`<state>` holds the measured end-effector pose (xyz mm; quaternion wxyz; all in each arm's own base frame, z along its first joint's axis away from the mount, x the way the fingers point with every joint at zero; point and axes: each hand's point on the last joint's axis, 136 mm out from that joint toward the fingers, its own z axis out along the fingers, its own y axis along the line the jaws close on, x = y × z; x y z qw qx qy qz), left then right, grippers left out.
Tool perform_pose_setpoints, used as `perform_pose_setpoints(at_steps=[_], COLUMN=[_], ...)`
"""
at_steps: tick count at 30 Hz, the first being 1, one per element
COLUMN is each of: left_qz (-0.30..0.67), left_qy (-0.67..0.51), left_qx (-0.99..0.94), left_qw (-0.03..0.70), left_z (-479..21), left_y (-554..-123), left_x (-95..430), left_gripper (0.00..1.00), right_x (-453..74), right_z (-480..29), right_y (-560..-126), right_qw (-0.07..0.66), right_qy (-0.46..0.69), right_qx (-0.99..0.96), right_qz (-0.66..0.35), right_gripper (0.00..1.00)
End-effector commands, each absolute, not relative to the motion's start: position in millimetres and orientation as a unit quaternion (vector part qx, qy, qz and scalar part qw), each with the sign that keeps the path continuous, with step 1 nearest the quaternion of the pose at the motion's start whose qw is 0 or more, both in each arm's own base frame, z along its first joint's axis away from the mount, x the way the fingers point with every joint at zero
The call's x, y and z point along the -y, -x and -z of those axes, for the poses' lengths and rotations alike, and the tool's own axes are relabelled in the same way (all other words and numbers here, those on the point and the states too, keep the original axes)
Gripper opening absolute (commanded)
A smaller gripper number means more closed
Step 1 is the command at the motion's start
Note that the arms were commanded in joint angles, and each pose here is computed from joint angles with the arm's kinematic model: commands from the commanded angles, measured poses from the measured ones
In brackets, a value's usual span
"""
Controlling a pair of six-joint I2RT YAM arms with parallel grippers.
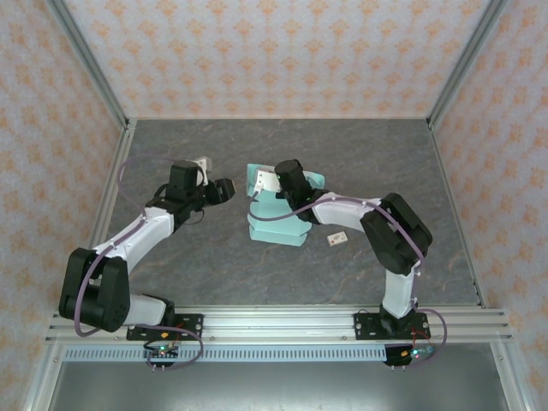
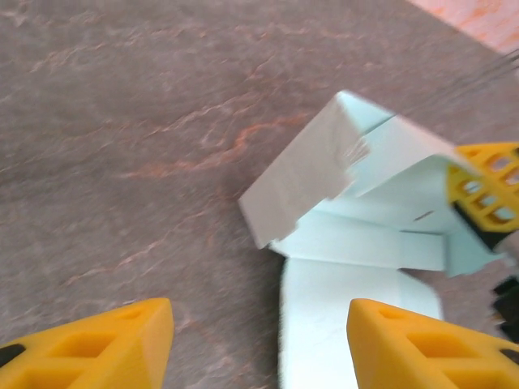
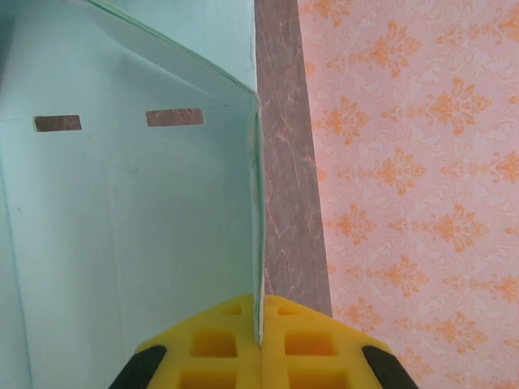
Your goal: Fold the paper box
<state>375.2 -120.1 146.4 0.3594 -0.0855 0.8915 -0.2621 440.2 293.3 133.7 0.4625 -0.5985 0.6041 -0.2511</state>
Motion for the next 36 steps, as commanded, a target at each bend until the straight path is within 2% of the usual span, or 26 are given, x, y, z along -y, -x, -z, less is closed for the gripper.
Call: perform_pose_setpoints(at_steps=[1, 8, 16, 24, 36], left_qz=[0.304, 0.283, 0.295, 0.247, 0.271], left_qy=[0.092, 0.053, -0.057, -0.116, -0.163], left_qx=[-0.877, -0.885, -0.876, -0.872, -0.875], left_qw=[0.361, 0.366, 0.378, 0.406, 0.366], left_z=[-175.4, -166.0, -161.3, -149.3, -121.0], left_y=[-384.1, -365.8, -352.5, -377.9, -404.4], left_x=[130.6, 127.4, 156.6, 164.3, 186.3], left_gripper=[0.58, 0.57, 0.58, 0.62, 0.62], right_x=[-295.5, -288.0, -279.2, -275.8, -277.6], right_z=[-166.0, -187.8, -204.0, -198.3, -184.4], right_y=[-439.5, -427.4, -405.8, -399.9, -406.2], right_qw=[0.497, 0.468, 0.408, 0.369, 0.324], right_qy=[0.572, 0.547, 0.537, 0.533, 0.52], right_qx=[-0.618, -0.682, -0.737, -0.761, -0.788], right_qz=[0.211, 0.126, 0.045, 0.003, -0.068], right_gripper=[0.0, 0.0, 0.0, 0.0, 0.0])
